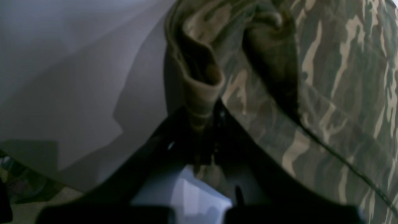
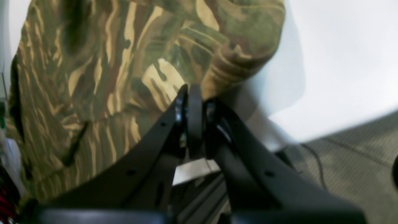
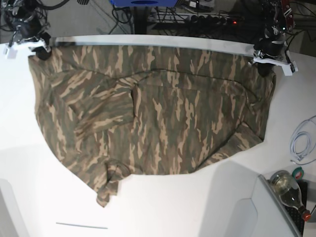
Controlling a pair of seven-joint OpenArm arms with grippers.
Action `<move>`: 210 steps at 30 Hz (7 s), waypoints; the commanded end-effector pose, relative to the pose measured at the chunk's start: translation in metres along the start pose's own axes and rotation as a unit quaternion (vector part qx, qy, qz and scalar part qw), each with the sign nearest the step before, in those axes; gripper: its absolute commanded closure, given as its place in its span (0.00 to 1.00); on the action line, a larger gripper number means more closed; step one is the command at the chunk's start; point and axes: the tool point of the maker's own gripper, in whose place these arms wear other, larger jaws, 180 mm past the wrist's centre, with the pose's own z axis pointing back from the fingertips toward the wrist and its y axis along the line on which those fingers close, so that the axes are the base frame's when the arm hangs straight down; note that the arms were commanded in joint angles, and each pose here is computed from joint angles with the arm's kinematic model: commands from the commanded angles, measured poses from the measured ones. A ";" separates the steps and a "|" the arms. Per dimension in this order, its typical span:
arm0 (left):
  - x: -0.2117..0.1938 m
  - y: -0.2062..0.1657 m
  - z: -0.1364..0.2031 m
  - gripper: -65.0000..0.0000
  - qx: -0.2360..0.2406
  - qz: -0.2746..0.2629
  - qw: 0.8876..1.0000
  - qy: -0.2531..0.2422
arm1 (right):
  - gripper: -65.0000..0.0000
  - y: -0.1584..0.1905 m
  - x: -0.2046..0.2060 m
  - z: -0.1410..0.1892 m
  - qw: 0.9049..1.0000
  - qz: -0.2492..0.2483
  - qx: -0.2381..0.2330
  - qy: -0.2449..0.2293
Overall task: Layout the t-shirt on the table in an organized manner, then fold the t-shirt properly
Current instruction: 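Grasp the shirt edge with both grippers and drag it outward to flatten, then pinch the shirt side with the right gripper and pull it outward, then lower the left gripper to the opposite shirt side and pinch it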
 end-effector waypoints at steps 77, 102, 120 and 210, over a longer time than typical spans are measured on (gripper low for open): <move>0.137 0.082 0.055 1.00 0.089 -0.030 0.982 -0.164 | 1.00 0.157 0.122 -0.106 0.922 0.381 0.069 0.004; 0.124 0.073 0.046 1.00 0.077 -0.032 0.986 -0.145 | 0.42 0.152 0.023 -0.033 0.943 0.323 0.063 0.057; 0.117 0.082 0.053 1.00 0.087 -0.037 0.986 -0.135 | 0.41 0.145 0.095 -0.134 0.959 0.262 0.048 0.099; 0.106 -0.103 -0.119 0.42 -0.059 -0.038 0.998 -0.002 | 1.00 0.167 0.073 -0.138 0.942 0.306 0.071 0.122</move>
